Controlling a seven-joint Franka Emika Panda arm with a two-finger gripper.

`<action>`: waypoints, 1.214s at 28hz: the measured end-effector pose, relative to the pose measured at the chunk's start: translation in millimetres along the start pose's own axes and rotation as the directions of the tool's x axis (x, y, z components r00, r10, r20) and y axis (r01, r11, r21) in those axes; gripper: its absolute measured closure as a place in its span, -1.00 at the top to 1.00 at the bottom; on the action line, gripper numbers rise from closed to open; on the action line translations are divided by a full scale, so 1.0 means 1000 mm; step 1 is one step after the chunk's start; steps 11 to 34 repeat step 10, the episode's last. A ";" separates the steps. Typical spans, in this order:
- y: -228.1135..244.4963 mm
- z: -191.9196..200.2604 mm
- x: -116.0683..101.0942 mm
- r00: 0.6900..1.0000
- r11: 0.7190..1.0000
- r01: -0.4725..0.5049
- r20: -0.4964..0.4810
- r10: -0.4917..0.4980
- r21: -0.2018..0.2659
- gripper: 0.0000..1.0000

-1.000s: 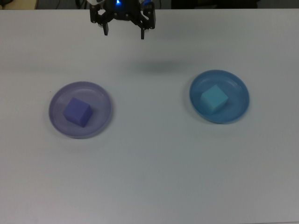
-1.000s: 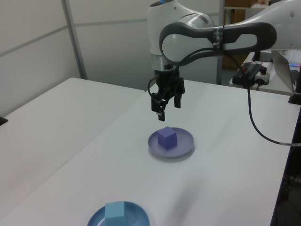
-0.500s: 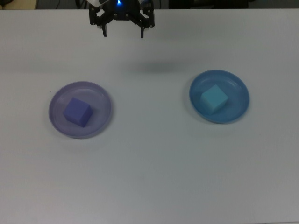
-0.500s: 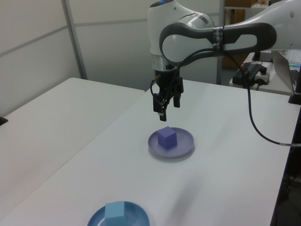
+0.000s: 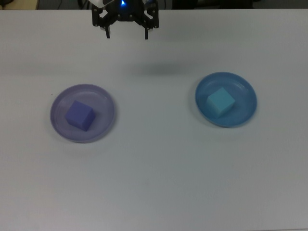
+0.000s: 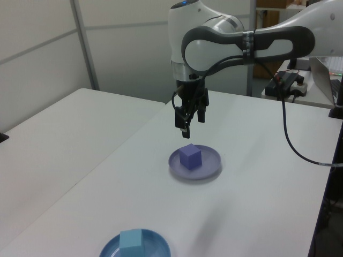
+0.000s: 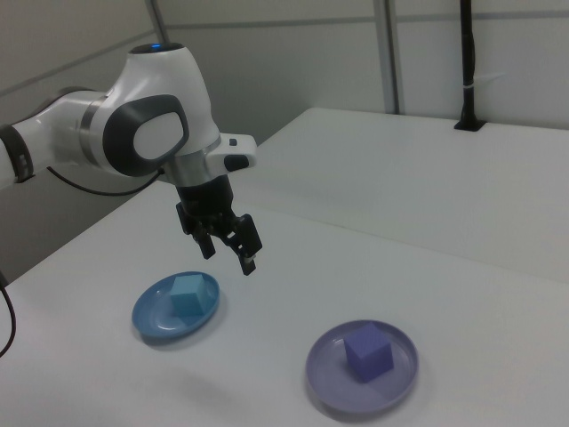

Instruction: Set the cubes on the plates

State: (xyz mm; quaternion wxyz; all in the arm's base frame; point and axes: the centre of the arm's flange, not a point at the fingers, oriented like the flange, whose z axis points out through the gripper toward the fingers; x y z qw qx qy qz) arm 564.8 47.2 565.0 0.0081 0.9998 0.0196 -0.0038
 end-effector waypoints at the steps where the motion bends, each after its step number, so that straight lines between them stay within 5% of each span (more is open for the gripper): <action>1: 0.000 0.000 0.000 1.000 1.000 0.000 0.000 0.000 0.000 1.00; 34: 0.000 0.002 0.000 1.000 1.000 0.001 0.003 -0.001 0.000 1.00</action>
